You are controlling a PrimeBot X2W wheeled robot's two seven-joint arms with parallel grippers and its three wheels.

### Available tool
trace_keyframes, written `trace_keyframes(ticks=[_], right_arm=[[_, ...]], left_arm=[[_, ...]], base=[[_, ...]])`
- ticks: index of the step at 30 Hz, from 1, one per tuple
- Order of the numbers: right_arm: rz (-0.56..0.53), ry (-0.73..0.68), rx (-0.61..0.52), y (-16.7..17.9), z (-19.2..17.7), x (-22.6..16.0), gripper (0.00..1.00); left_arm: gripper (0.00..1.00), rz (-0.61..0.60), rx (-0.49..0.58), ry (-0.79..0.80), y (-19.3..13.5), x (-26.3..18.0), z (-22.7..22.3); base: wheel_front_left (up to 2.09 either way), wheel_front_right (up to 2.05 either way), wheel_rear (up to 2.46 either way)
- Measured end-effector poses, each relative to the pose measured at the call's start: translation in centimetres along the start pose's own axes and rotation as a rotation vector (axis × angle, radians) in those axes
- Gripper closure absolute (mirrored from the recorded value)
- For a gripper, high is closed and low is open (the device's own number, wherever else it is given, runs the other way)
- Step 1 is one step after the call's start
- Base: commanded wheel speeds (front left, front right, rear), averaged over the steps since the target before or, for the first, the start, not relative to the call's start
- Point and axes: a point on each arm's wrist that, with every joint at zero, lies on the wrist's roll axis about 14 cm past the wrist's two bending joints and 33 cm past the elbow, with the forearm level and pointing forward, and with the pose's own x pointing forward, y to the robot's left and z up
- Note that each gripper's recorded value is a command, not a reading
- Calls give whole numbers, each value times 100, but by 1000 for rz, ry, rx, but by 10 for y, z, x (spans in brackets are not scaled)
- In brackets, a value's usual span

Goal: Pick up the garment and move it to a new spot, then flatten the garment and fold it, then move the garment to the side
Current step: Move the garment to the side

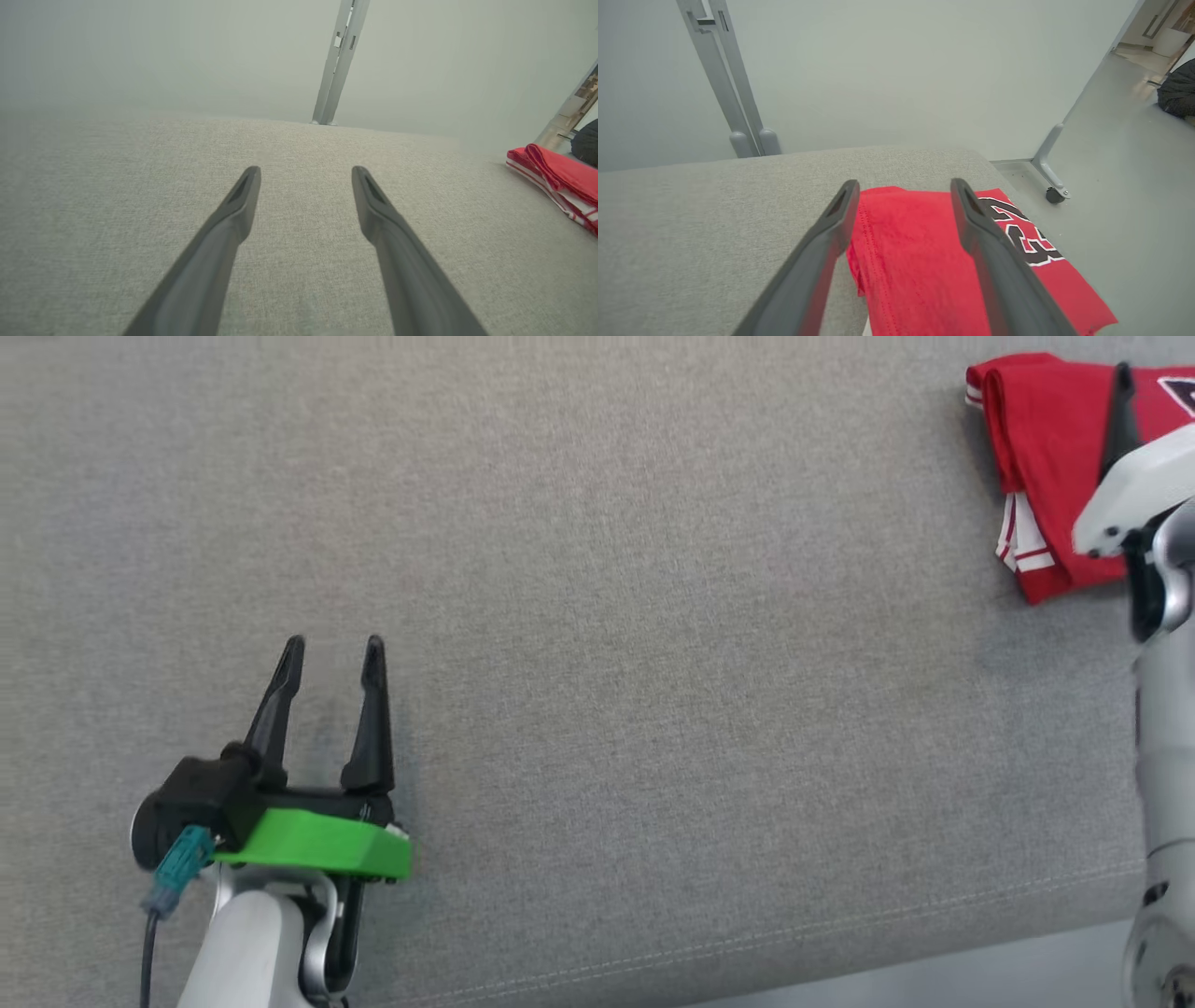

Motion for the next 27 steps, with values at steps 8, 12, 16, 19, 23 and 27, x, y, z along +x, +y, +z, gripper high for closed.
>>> trace_keyframes(ticks=[8, 12, 16, 19, 23, 27], right_arm=[[202, -137, 250, 68, 20, -48, 0], [286, -191, 321, 91, 26, -80, 0], [346, -254, 346, 104, 31, -111, 0], [357, -293, 367, 107, 30, -131, 0], [362, -332, 369, 109, 30, -153, 0], [371, -340, 378, 115, 28, -171, 0]], left_arm=[[0, 177, -20, -26, 34, -35, 19], [0, 248, -21, -4, 48, -55, 20], [0, 281, -2, -6, 56, -71, 30], [0, 302, 19, -19, 62, -86, 37], [0, 324, 45, -41, 66, -105, 45], [0, 341, 69, -61, 71, -124, 50]], base=[[0, 0, 0], [0, 0, 0], [0, 0, 0], [0, 0, 0], [0, 0, 0], [0, 0, 0]])
